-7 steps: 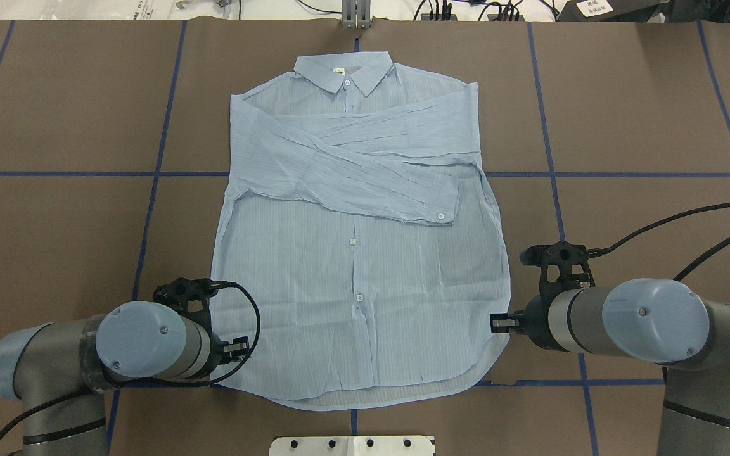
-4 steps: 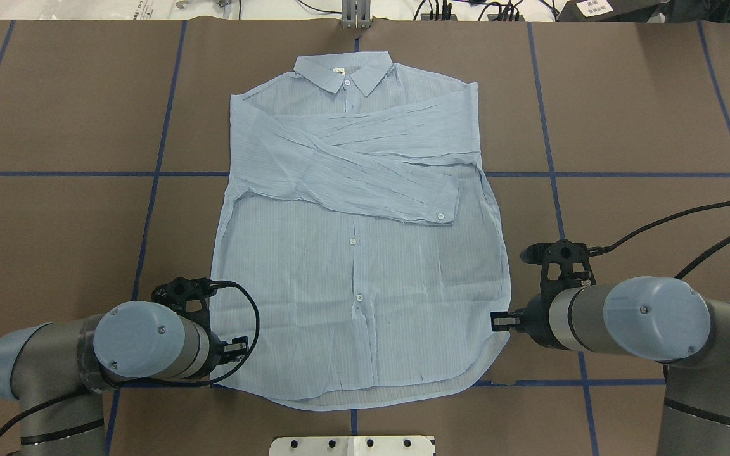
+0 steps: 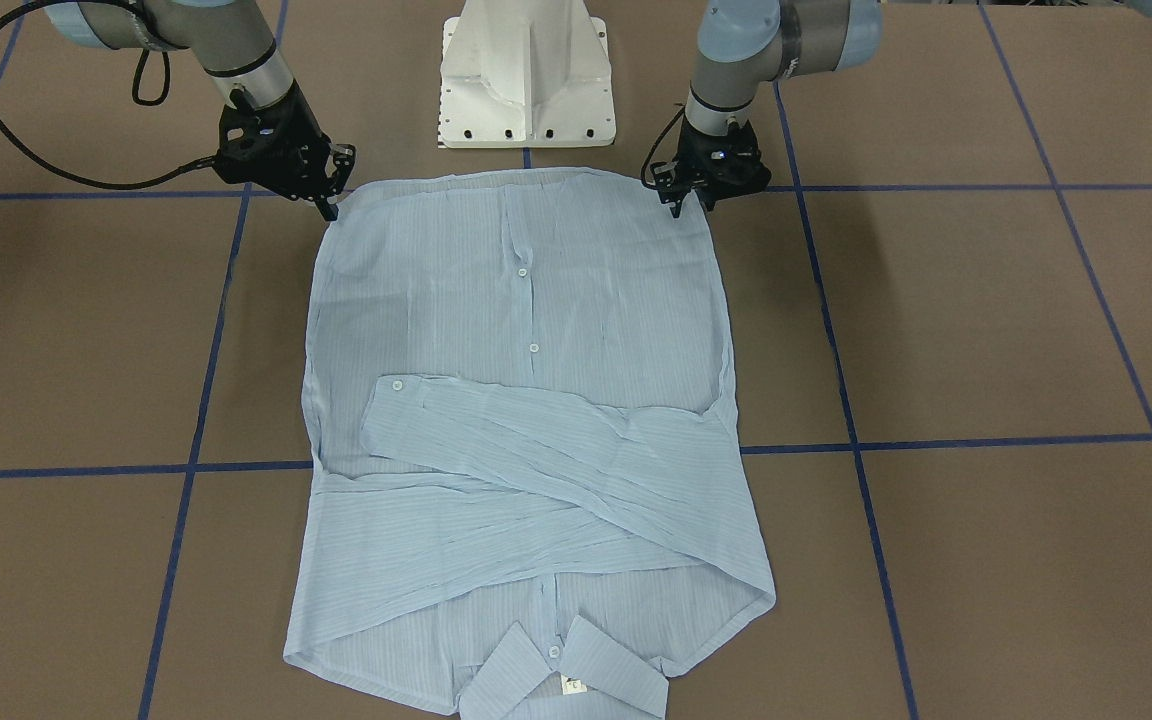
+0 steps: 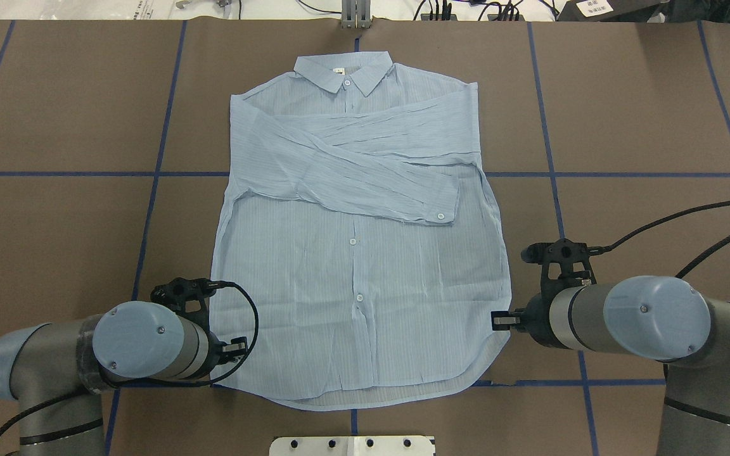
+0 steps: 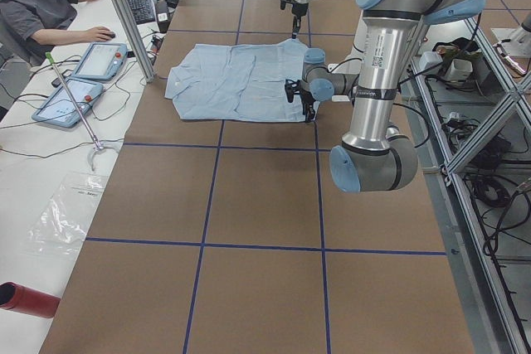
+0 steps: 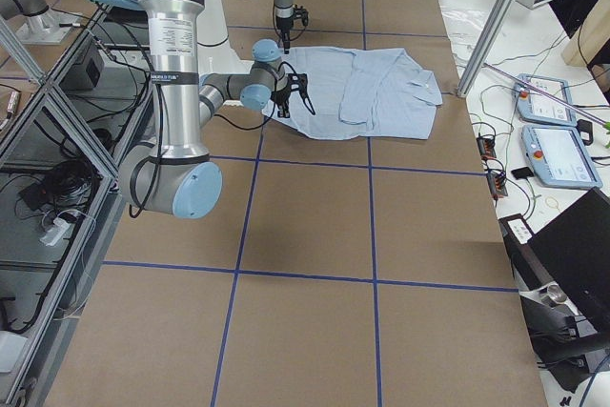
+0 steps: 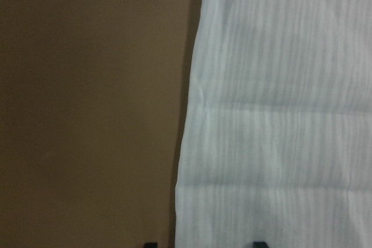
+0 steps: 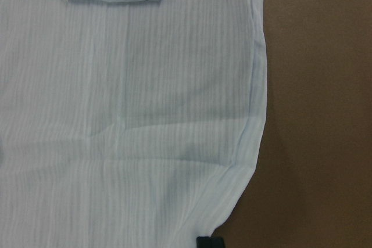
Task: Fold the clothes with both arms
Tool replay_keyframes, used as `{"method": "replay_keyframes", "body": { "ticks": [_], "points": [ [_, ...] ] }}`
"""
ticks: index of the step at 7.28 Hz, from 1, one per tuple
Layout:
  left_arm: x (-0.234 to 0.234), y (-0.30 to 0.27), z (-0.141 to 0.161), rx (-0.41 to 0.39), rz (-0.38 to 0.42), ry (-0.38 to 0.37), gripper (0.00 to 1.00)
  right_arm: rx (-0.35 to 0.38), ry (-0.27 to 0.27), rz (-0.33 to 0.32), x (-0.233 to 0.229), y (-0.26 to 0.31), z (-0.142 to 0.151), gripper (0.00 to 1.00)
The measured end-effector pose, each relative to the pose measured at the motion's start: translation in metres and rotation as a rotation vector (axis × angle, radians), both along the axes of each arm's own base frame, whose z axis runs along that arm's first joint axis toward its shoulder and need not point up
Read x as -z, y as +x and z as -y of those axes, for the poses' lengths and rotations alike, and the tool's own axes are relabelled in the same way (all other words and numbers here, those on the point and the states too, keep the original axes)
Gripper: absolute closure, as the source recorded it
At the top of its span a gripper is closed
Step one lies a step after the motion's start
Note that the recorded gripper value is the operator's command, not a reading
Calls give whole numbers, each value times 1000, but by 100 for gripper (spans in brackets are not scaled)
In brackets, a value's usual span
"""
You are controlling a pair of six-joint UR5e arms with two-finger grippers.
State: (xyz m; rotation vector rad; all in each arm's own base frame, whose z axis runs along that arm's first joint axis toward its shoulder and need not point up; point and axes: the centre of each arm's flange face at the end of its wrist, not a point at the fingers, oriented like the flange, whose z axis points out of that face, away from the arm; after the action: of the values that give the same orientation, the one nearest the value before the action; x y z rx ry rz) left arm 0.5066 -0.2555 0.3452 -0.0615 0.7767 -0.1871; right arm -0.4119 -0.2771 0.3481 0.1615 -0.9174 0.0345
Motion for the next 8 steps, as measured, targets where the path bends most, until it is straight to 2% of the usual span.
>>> {"method": "replay_keyframes", "body": {
  "ticks": [3,4,8],
  "points": [
    [0,0,0,-1,0,-2,85,-3,-1,-2,-1,1,1,100],
    [1,-1,0,-1,-3,-1,100,-4,-2,-3,-2,2,2,100],
    [30,-21,0,0,-39,11,100,-14,-5,-2,-2,6,8,100]
  ]
}}
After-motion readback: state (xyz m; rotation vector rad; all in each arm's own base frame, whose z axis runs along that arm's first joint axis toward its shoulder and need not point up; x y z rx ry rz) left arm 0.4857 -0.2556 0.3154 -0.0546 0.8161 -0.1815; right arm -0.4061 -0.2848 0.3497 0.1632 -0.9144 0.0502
